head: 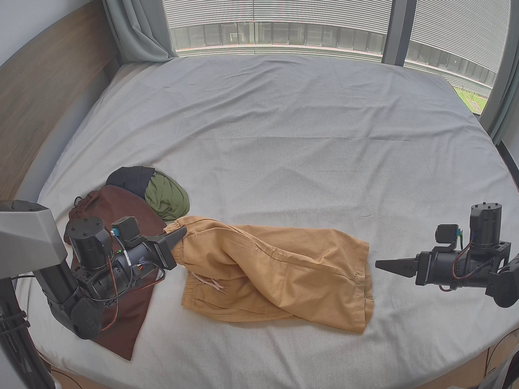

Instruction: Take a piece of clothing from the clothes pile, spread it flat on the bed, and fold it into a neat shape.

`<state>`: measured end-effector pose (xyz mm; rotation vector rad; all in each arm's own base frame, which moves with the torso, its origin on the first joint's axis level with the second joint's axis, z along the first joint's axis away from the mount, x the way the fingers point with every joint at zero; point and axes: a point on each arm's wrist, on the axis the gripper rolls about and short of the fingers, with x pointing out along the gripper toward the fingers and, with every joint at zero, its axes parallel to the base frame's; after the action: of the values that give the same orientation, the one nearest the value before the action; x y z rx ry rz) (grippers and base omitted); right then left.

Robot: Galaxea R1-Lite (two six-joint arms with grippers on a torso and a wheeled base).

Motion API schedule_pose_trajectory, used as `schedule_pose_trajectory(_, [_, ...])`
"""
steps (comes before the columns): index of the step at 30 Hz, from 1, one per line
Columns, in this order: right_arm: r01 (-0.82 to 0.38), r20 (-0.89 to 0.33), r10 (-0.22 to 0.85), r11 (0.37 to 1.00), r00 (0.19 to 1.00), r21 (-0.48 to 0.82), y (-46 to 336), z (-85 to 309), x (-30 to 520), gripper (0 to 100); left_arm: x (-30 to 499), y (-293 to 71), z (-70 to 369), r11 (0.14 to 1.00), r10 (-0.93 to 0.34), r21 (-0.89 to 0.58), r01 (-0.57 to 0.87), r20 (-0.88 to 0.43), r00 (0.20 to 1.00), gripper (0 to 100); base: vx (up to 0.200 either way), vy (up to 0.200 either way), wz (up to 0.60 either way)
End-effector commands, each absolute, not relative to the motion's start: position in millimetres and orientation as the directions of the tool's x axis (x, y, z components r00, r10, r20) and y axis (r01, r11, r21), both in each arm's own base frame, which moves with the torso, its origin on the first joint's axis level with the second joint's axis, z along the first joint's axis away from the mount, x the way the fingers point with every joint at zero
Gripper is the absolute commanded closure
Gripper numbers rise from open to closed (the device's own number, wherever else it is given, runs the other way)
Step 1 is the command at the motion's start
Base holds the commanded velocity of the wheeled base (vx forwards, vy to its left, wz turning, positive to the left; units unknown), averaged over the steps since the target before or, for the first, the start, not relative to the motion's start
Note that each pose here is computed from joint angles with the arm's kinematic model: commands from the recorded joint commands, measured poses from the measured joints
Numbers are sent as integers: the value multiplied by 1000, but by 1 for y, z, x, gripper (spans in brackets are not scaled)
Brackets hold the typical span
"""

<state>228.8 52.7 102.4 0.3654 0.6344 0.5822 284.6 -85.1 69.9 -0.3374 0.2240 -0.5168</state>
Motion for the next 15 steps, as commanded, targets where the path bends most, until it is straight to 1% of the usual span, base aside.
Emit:
schedule_pose_trajectory(1, [-369,-488,610,781,624,504,57,84,238,0,285,-85,69,817,-516,-370,443,-125,847,100,0,0,0])
schedule_pose_trajectory(11, [-309,-495,608,770,621,559,59,65,251,0,285,-85,70,816,-516,-370,444,-122,848,100,0,0,0])
schedule_pose_trajectory(15, [-296,-506,605,771,614,563,60,52,259,0,285,-85,71,816,-517,-367,447,-116,848,100,0,0,0])
